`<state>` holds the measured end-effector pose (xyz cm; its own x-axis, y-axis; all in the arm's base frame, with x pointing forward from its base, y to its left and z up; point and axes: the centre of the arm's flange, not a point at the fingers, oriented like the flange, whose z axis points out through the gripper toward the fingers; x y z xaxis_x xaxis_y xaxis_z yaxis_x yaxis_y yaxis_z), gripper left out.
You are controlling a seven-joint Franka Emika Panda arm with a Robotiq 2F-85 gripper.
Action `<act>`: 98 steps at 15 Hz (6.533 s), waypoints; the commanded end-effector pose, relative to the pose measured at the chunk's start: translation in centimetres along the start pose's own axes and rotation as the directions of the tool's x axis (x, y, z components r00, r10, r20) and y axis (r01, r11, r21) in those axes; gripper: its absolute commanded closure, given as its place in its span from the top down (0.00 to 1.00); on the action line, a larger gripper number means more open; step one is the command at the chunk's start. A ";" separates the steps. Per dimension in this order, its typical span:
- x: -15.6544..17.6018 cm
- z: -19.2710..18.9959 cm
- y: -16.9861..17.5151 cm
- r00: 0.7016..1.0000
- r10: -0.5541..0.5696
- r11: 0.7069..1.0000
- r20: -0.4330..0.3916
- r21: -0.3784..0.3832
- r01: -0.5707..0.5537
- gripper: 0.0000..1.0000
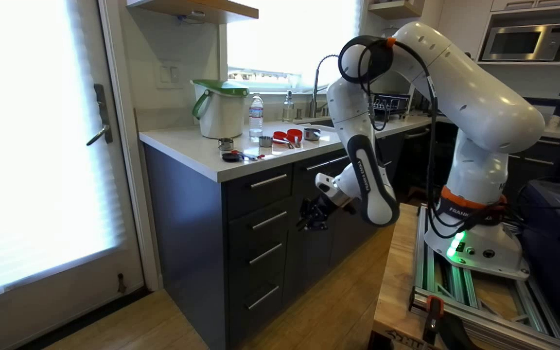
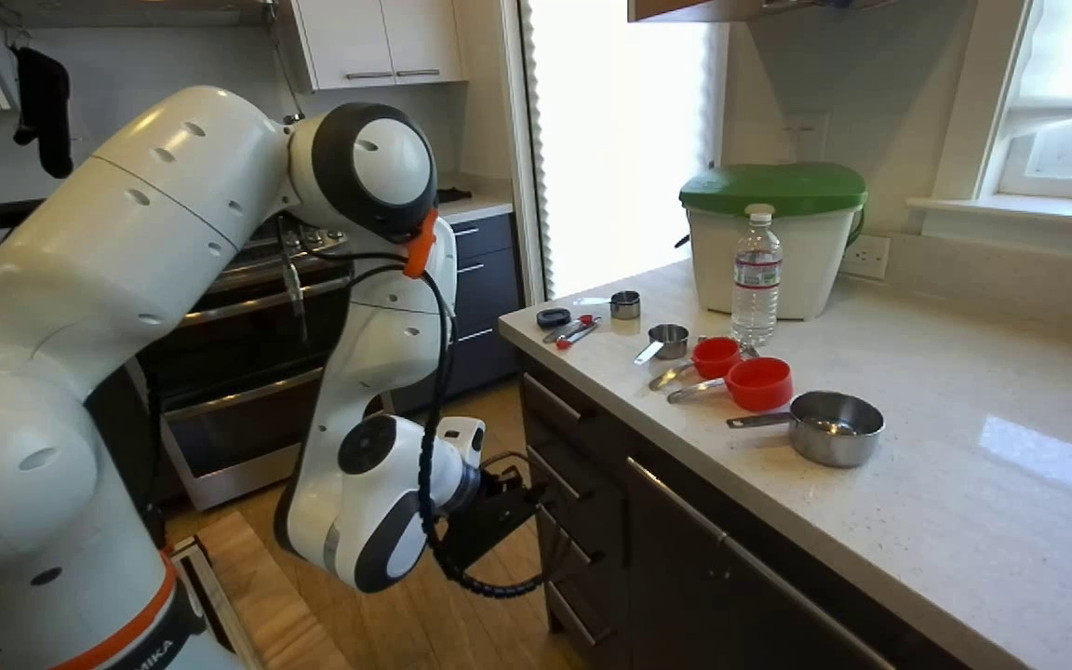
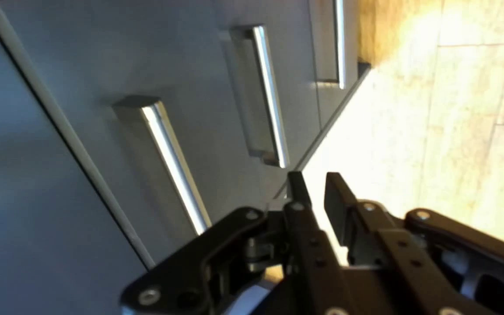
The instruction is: Open the second far left drawer from the top fully
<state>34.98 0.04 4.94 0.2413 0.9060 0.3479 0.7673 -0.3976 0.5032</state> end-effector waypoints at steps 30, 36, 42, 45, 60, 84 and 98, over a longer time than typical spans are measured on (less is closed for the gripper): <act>7.1 2.4 4.2 0.968 -0.190 0.944 0.161 0.301 0.136 1.00; 6.9 3.8 4.8 0.980 -0.156 0.977 0.122 0.168 0.135 1.00; 6.2 5.9 4.9 0.982 -0.157 0.987 0.106 0.034 0.154 1.00; 6.1 7.0 4.6 0.979 -0.168 0.986 0.113 0.002 0.169 1.00; 6.2 10.6 5.1 0.955 -0.226 0.963 0.192 -0.103 0.249 0.98; 1.7 3.8 3.9 0.906 -0.314 0.948 0.284 0.141 0.285 0.05; 1.0 2.9 3.4 0.915 -0.283 0.958 0.288 0.139 0.252 0.05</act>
<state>46.01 3.71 4.13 0.1182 0.9919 0.0464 0.8314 -0.1244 0.5416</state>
